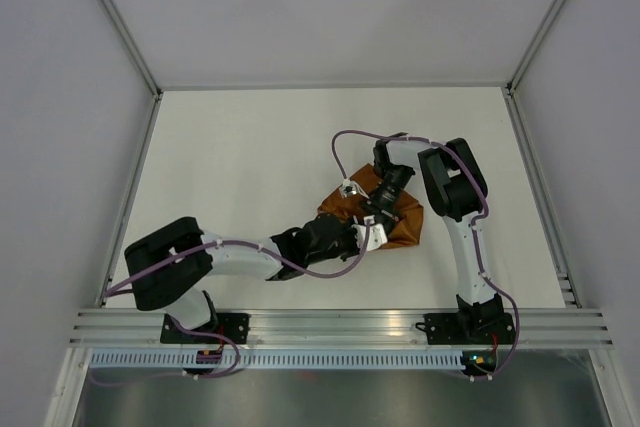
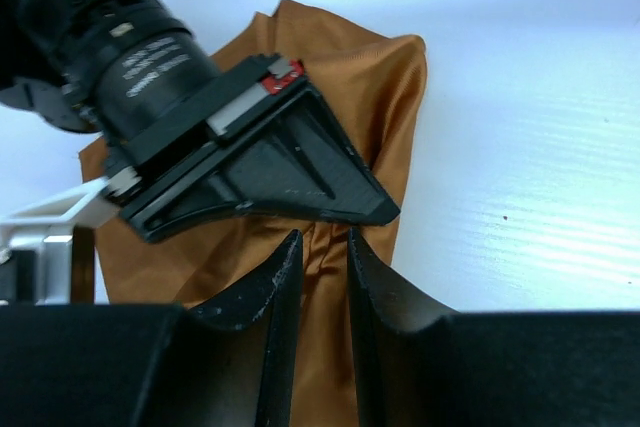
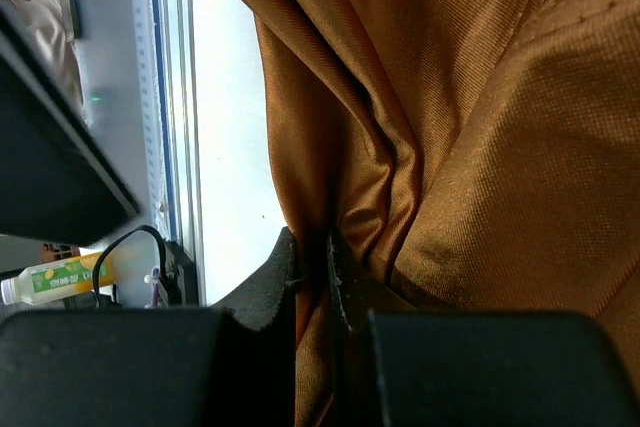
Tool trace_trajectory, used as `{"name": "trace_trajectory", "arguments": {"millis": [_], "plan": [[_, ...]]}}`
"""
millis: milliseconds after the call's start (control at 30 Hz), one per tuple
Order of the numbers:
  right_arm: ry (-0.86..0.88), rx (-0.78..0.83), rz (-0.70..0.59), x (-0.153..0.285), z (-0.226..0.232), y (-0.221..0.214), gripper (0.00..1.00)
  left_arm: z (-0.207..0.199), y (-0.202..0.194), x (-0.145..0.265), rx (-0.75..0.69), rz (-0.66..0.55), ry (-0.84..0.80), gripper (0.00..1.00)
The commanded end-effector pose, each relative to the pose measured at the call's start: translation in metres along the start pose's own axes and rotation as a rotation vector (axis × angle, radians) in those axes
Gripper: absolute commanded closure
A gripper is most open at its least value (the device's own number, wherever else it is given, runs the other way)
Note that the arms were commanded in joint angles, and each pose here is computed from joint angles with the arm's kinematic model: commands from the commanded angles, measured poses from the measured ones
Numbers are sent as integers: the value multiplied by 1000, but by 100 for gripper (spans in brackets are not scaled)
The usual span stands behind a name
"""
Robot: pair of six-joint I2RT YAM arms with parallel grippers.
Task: Fold the napkin, place the utensils inside, and roll it up
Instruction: Roll the napkin with the utensil
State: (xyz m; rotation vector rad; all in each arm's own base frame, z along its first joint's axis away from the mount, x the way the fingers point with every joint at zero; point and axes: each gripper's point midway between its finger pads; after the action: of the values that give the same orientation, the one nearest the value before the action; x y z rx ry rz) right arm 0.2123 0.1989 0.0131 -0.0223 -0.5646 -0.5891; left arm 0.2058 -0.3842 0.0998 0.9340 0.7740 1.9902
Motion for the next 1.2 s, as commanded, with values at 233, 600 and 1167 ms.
{"name": "trace_trajectory", "arguments": {"millis": [233,600,1167], "plan": [[-34,75,37,-7,-30,-3,99,-19,-4,-33,-191,30,-66,68],[-33,68,37,-7,-32,-4,99,-46,-17,-33,-158,46,-174,67],[-33,64,38,-7,-33,-4,99,-55,-46,-43,-162,136,-195,64]]}}
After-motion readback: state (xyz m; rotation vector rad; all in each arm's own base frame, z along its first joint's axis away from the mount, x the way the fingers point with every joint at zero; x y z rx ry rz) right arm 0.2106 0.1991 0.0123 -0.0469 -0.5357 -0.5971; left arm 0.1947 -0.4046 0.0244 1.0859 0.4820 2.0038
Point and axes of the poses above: each gripper's point midway between its finger pads, its own x axis back along the fingers, its own z axis along the line the jaws close on, y = z × x, and after that the axes turned 15 degrees about -x, right-handed
